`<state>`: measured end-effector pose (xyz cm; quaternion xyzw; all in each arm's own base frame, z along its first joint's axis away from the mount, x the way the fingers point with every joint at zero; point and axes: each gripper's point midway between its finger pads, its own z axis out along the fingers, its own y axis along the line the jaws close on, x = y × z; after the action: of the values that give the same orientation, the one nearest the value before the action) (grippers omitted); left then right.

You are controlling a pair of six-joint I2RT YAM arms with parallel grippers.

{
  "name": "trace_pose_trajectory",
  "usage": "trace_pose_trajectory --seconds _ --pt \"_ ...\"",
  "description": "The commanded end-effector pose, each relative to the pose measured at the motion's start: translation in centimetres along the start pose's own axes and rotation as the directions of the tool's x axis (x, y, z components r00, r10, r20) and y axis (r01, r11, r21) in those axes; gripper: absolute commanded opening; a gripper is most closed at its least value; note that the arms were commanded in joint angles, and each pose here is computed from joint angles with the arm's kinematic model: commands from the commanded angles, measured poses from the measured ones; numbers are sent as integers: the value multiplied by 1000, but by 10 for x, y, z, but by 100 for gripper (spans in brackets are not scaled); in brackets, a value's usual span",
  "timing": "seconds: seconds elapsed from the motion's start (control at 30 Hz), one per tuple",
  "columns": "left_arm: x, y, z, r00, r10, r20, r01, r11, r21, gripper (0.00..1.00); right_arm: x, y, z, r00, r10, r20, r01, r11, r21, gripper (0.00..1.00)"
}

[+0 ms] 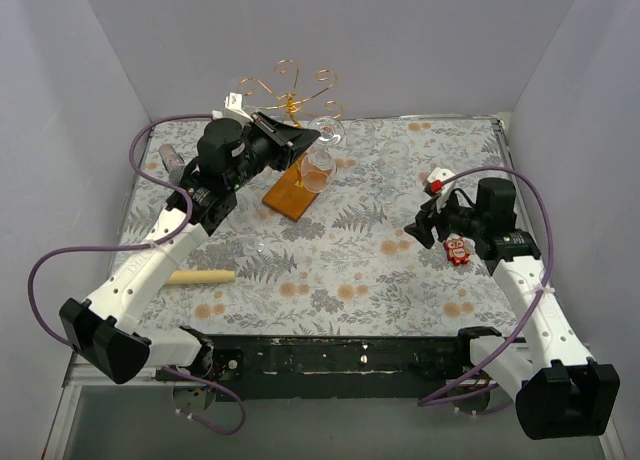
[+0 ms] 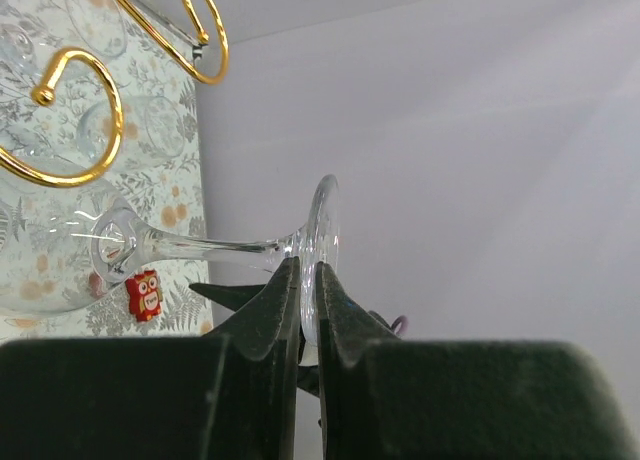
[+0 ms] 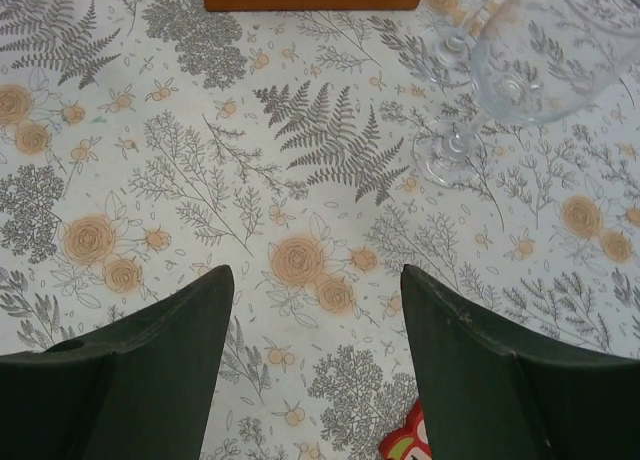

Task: Place the wine glass upside down on the wine glass rack
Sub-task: Turn the wine glass upside down at the wine rack.

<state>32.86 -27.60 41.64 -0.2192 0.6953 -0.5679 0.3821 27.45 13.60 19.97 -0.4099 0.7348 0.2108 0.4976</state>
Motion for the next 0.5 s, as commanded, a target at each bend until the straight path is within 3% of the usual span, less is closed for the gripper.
trace_pose_trajectory --seconds 0.0,0.27,0.47 --pt "-28 -35 -6 994 -38 99 31 997 73 0 -11 0 -11 995 -3 104 4 1000 -3 75" --pt "-55 -28 9 975 -92 204 89 996 26 0 24 21 -12 992 40 119 -33 998 -62 73" --pt "-64 -27 19 965 -120 235 117 993 25 0 25 31 -14 990 4 139 12 994 -110 72"
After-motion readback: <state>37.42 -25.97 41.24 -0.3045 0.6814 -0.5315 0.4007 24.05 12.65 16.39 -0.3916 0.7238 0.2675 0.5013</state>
